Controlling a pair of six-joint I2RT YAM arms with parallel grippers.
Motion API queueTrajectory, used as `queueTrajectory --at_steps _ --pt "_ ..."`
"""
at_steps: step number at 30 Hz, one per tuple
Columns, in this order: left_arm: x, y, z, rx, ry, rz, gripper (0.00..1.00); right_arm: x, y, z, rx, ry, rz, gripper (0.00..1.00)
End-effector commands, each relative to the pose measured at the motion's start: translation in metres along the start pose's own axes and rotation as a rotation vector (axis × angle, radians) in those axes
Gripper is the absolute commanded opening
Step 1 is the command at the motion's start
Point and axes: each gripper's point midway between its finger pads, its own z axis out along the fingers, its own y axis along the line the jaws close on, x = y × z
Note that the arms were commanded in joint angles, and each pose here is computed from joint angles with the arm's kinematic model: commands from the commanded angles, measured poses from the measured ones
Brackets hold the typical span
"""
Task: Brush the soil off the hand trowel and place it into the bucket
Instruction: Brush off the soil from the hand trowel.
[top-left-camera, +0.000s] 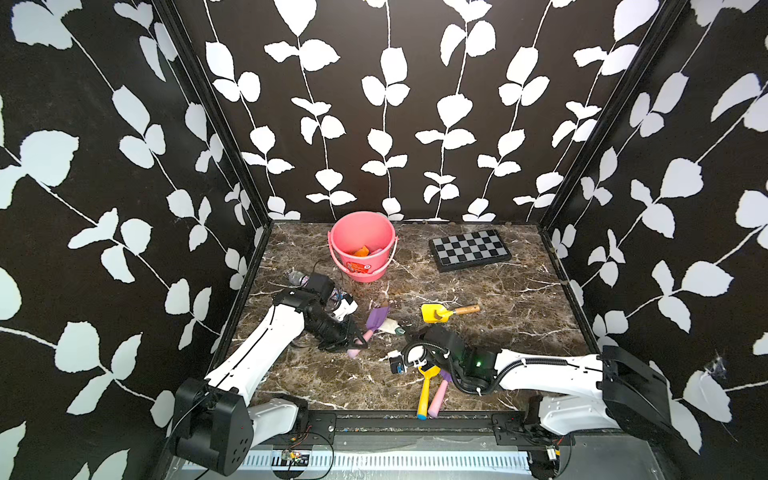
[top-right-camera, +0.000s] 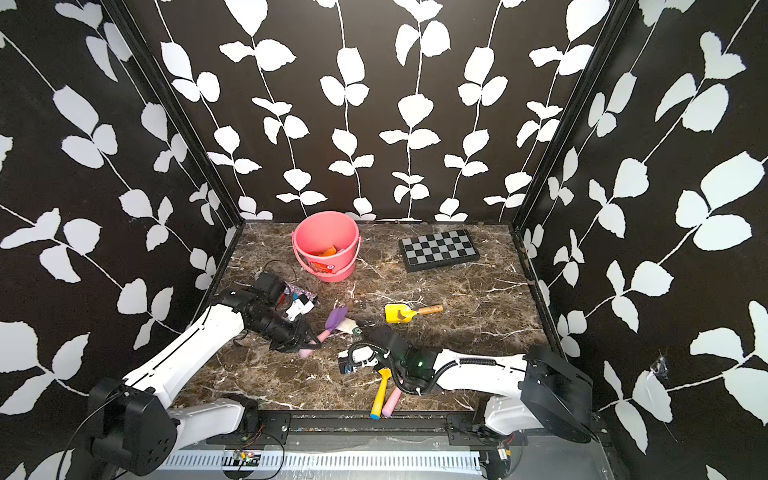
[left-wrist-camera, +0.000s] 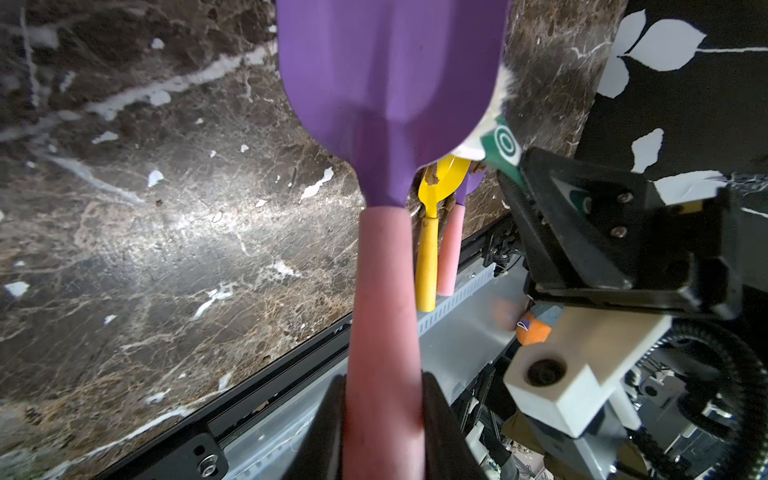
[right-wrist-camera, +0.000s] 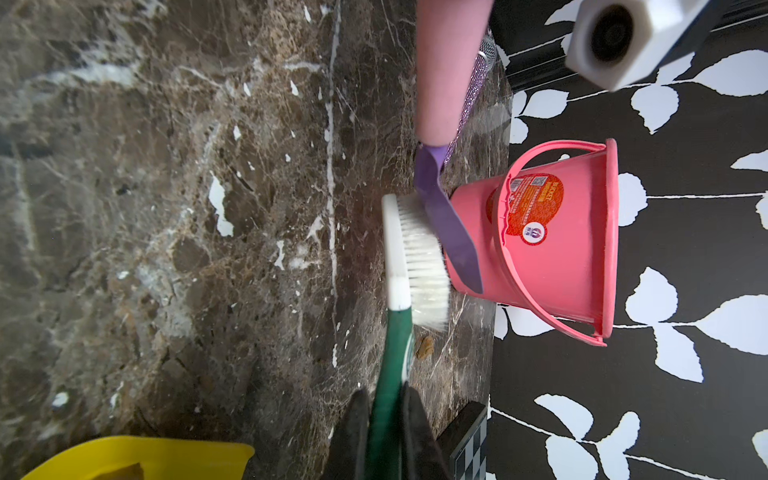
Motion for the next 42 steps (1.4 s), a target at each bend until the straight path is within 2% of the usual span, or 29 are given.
queueTrajectory --at_steps 1,6,10,15,23,29,36,42 --pt "0.006 -0.001 -0.004 -0.028 0.012 0.033 0.00 0.004 -0.035 0.004 0.111 0.018 0.024 0.00" --pt "0.006 -0.001 -0.007 -0.039 0.005 0.048 0.00 0.027 -0.036 0.006 0.130 0.083 0.067 0.00" --pt "0.002 -0.006 -0.012 -0.038 -0.009 0.068 0.00 0.015 -0.022 -0.005 0.076 0.013 0.115 0.00" --pt "-0.002 -0.005 -0.016 -0.061 -0.026 0.080 0.00 0.003 -0.006 -0.015 0.026 -0.007 0.092 0.00" --pt "0.001 0.008 -0.017 -0.183 -0.018 0.122 0.00 -0.020 -0.016 -0.015 0.033 -0.035 0.040 0.00" --pt "0.006 0.016 -0.016 -0.251 0.005 0.149 0.00 -0.009 -0.028 -0.005 0.059 0.017 0.028 0.00" --pt "0.006 0.020 -0.019 -0.287 0.004 0.169 0.00 0.024 -0.026 -0.002 0.055 0.109 0.075 0.00" --pt "-0.001 0.011 -0.022 -0.257 -0.027 0.177 0.00 0.011 -0.011 -0.008 -0.007 0.035 0.118 0.00"
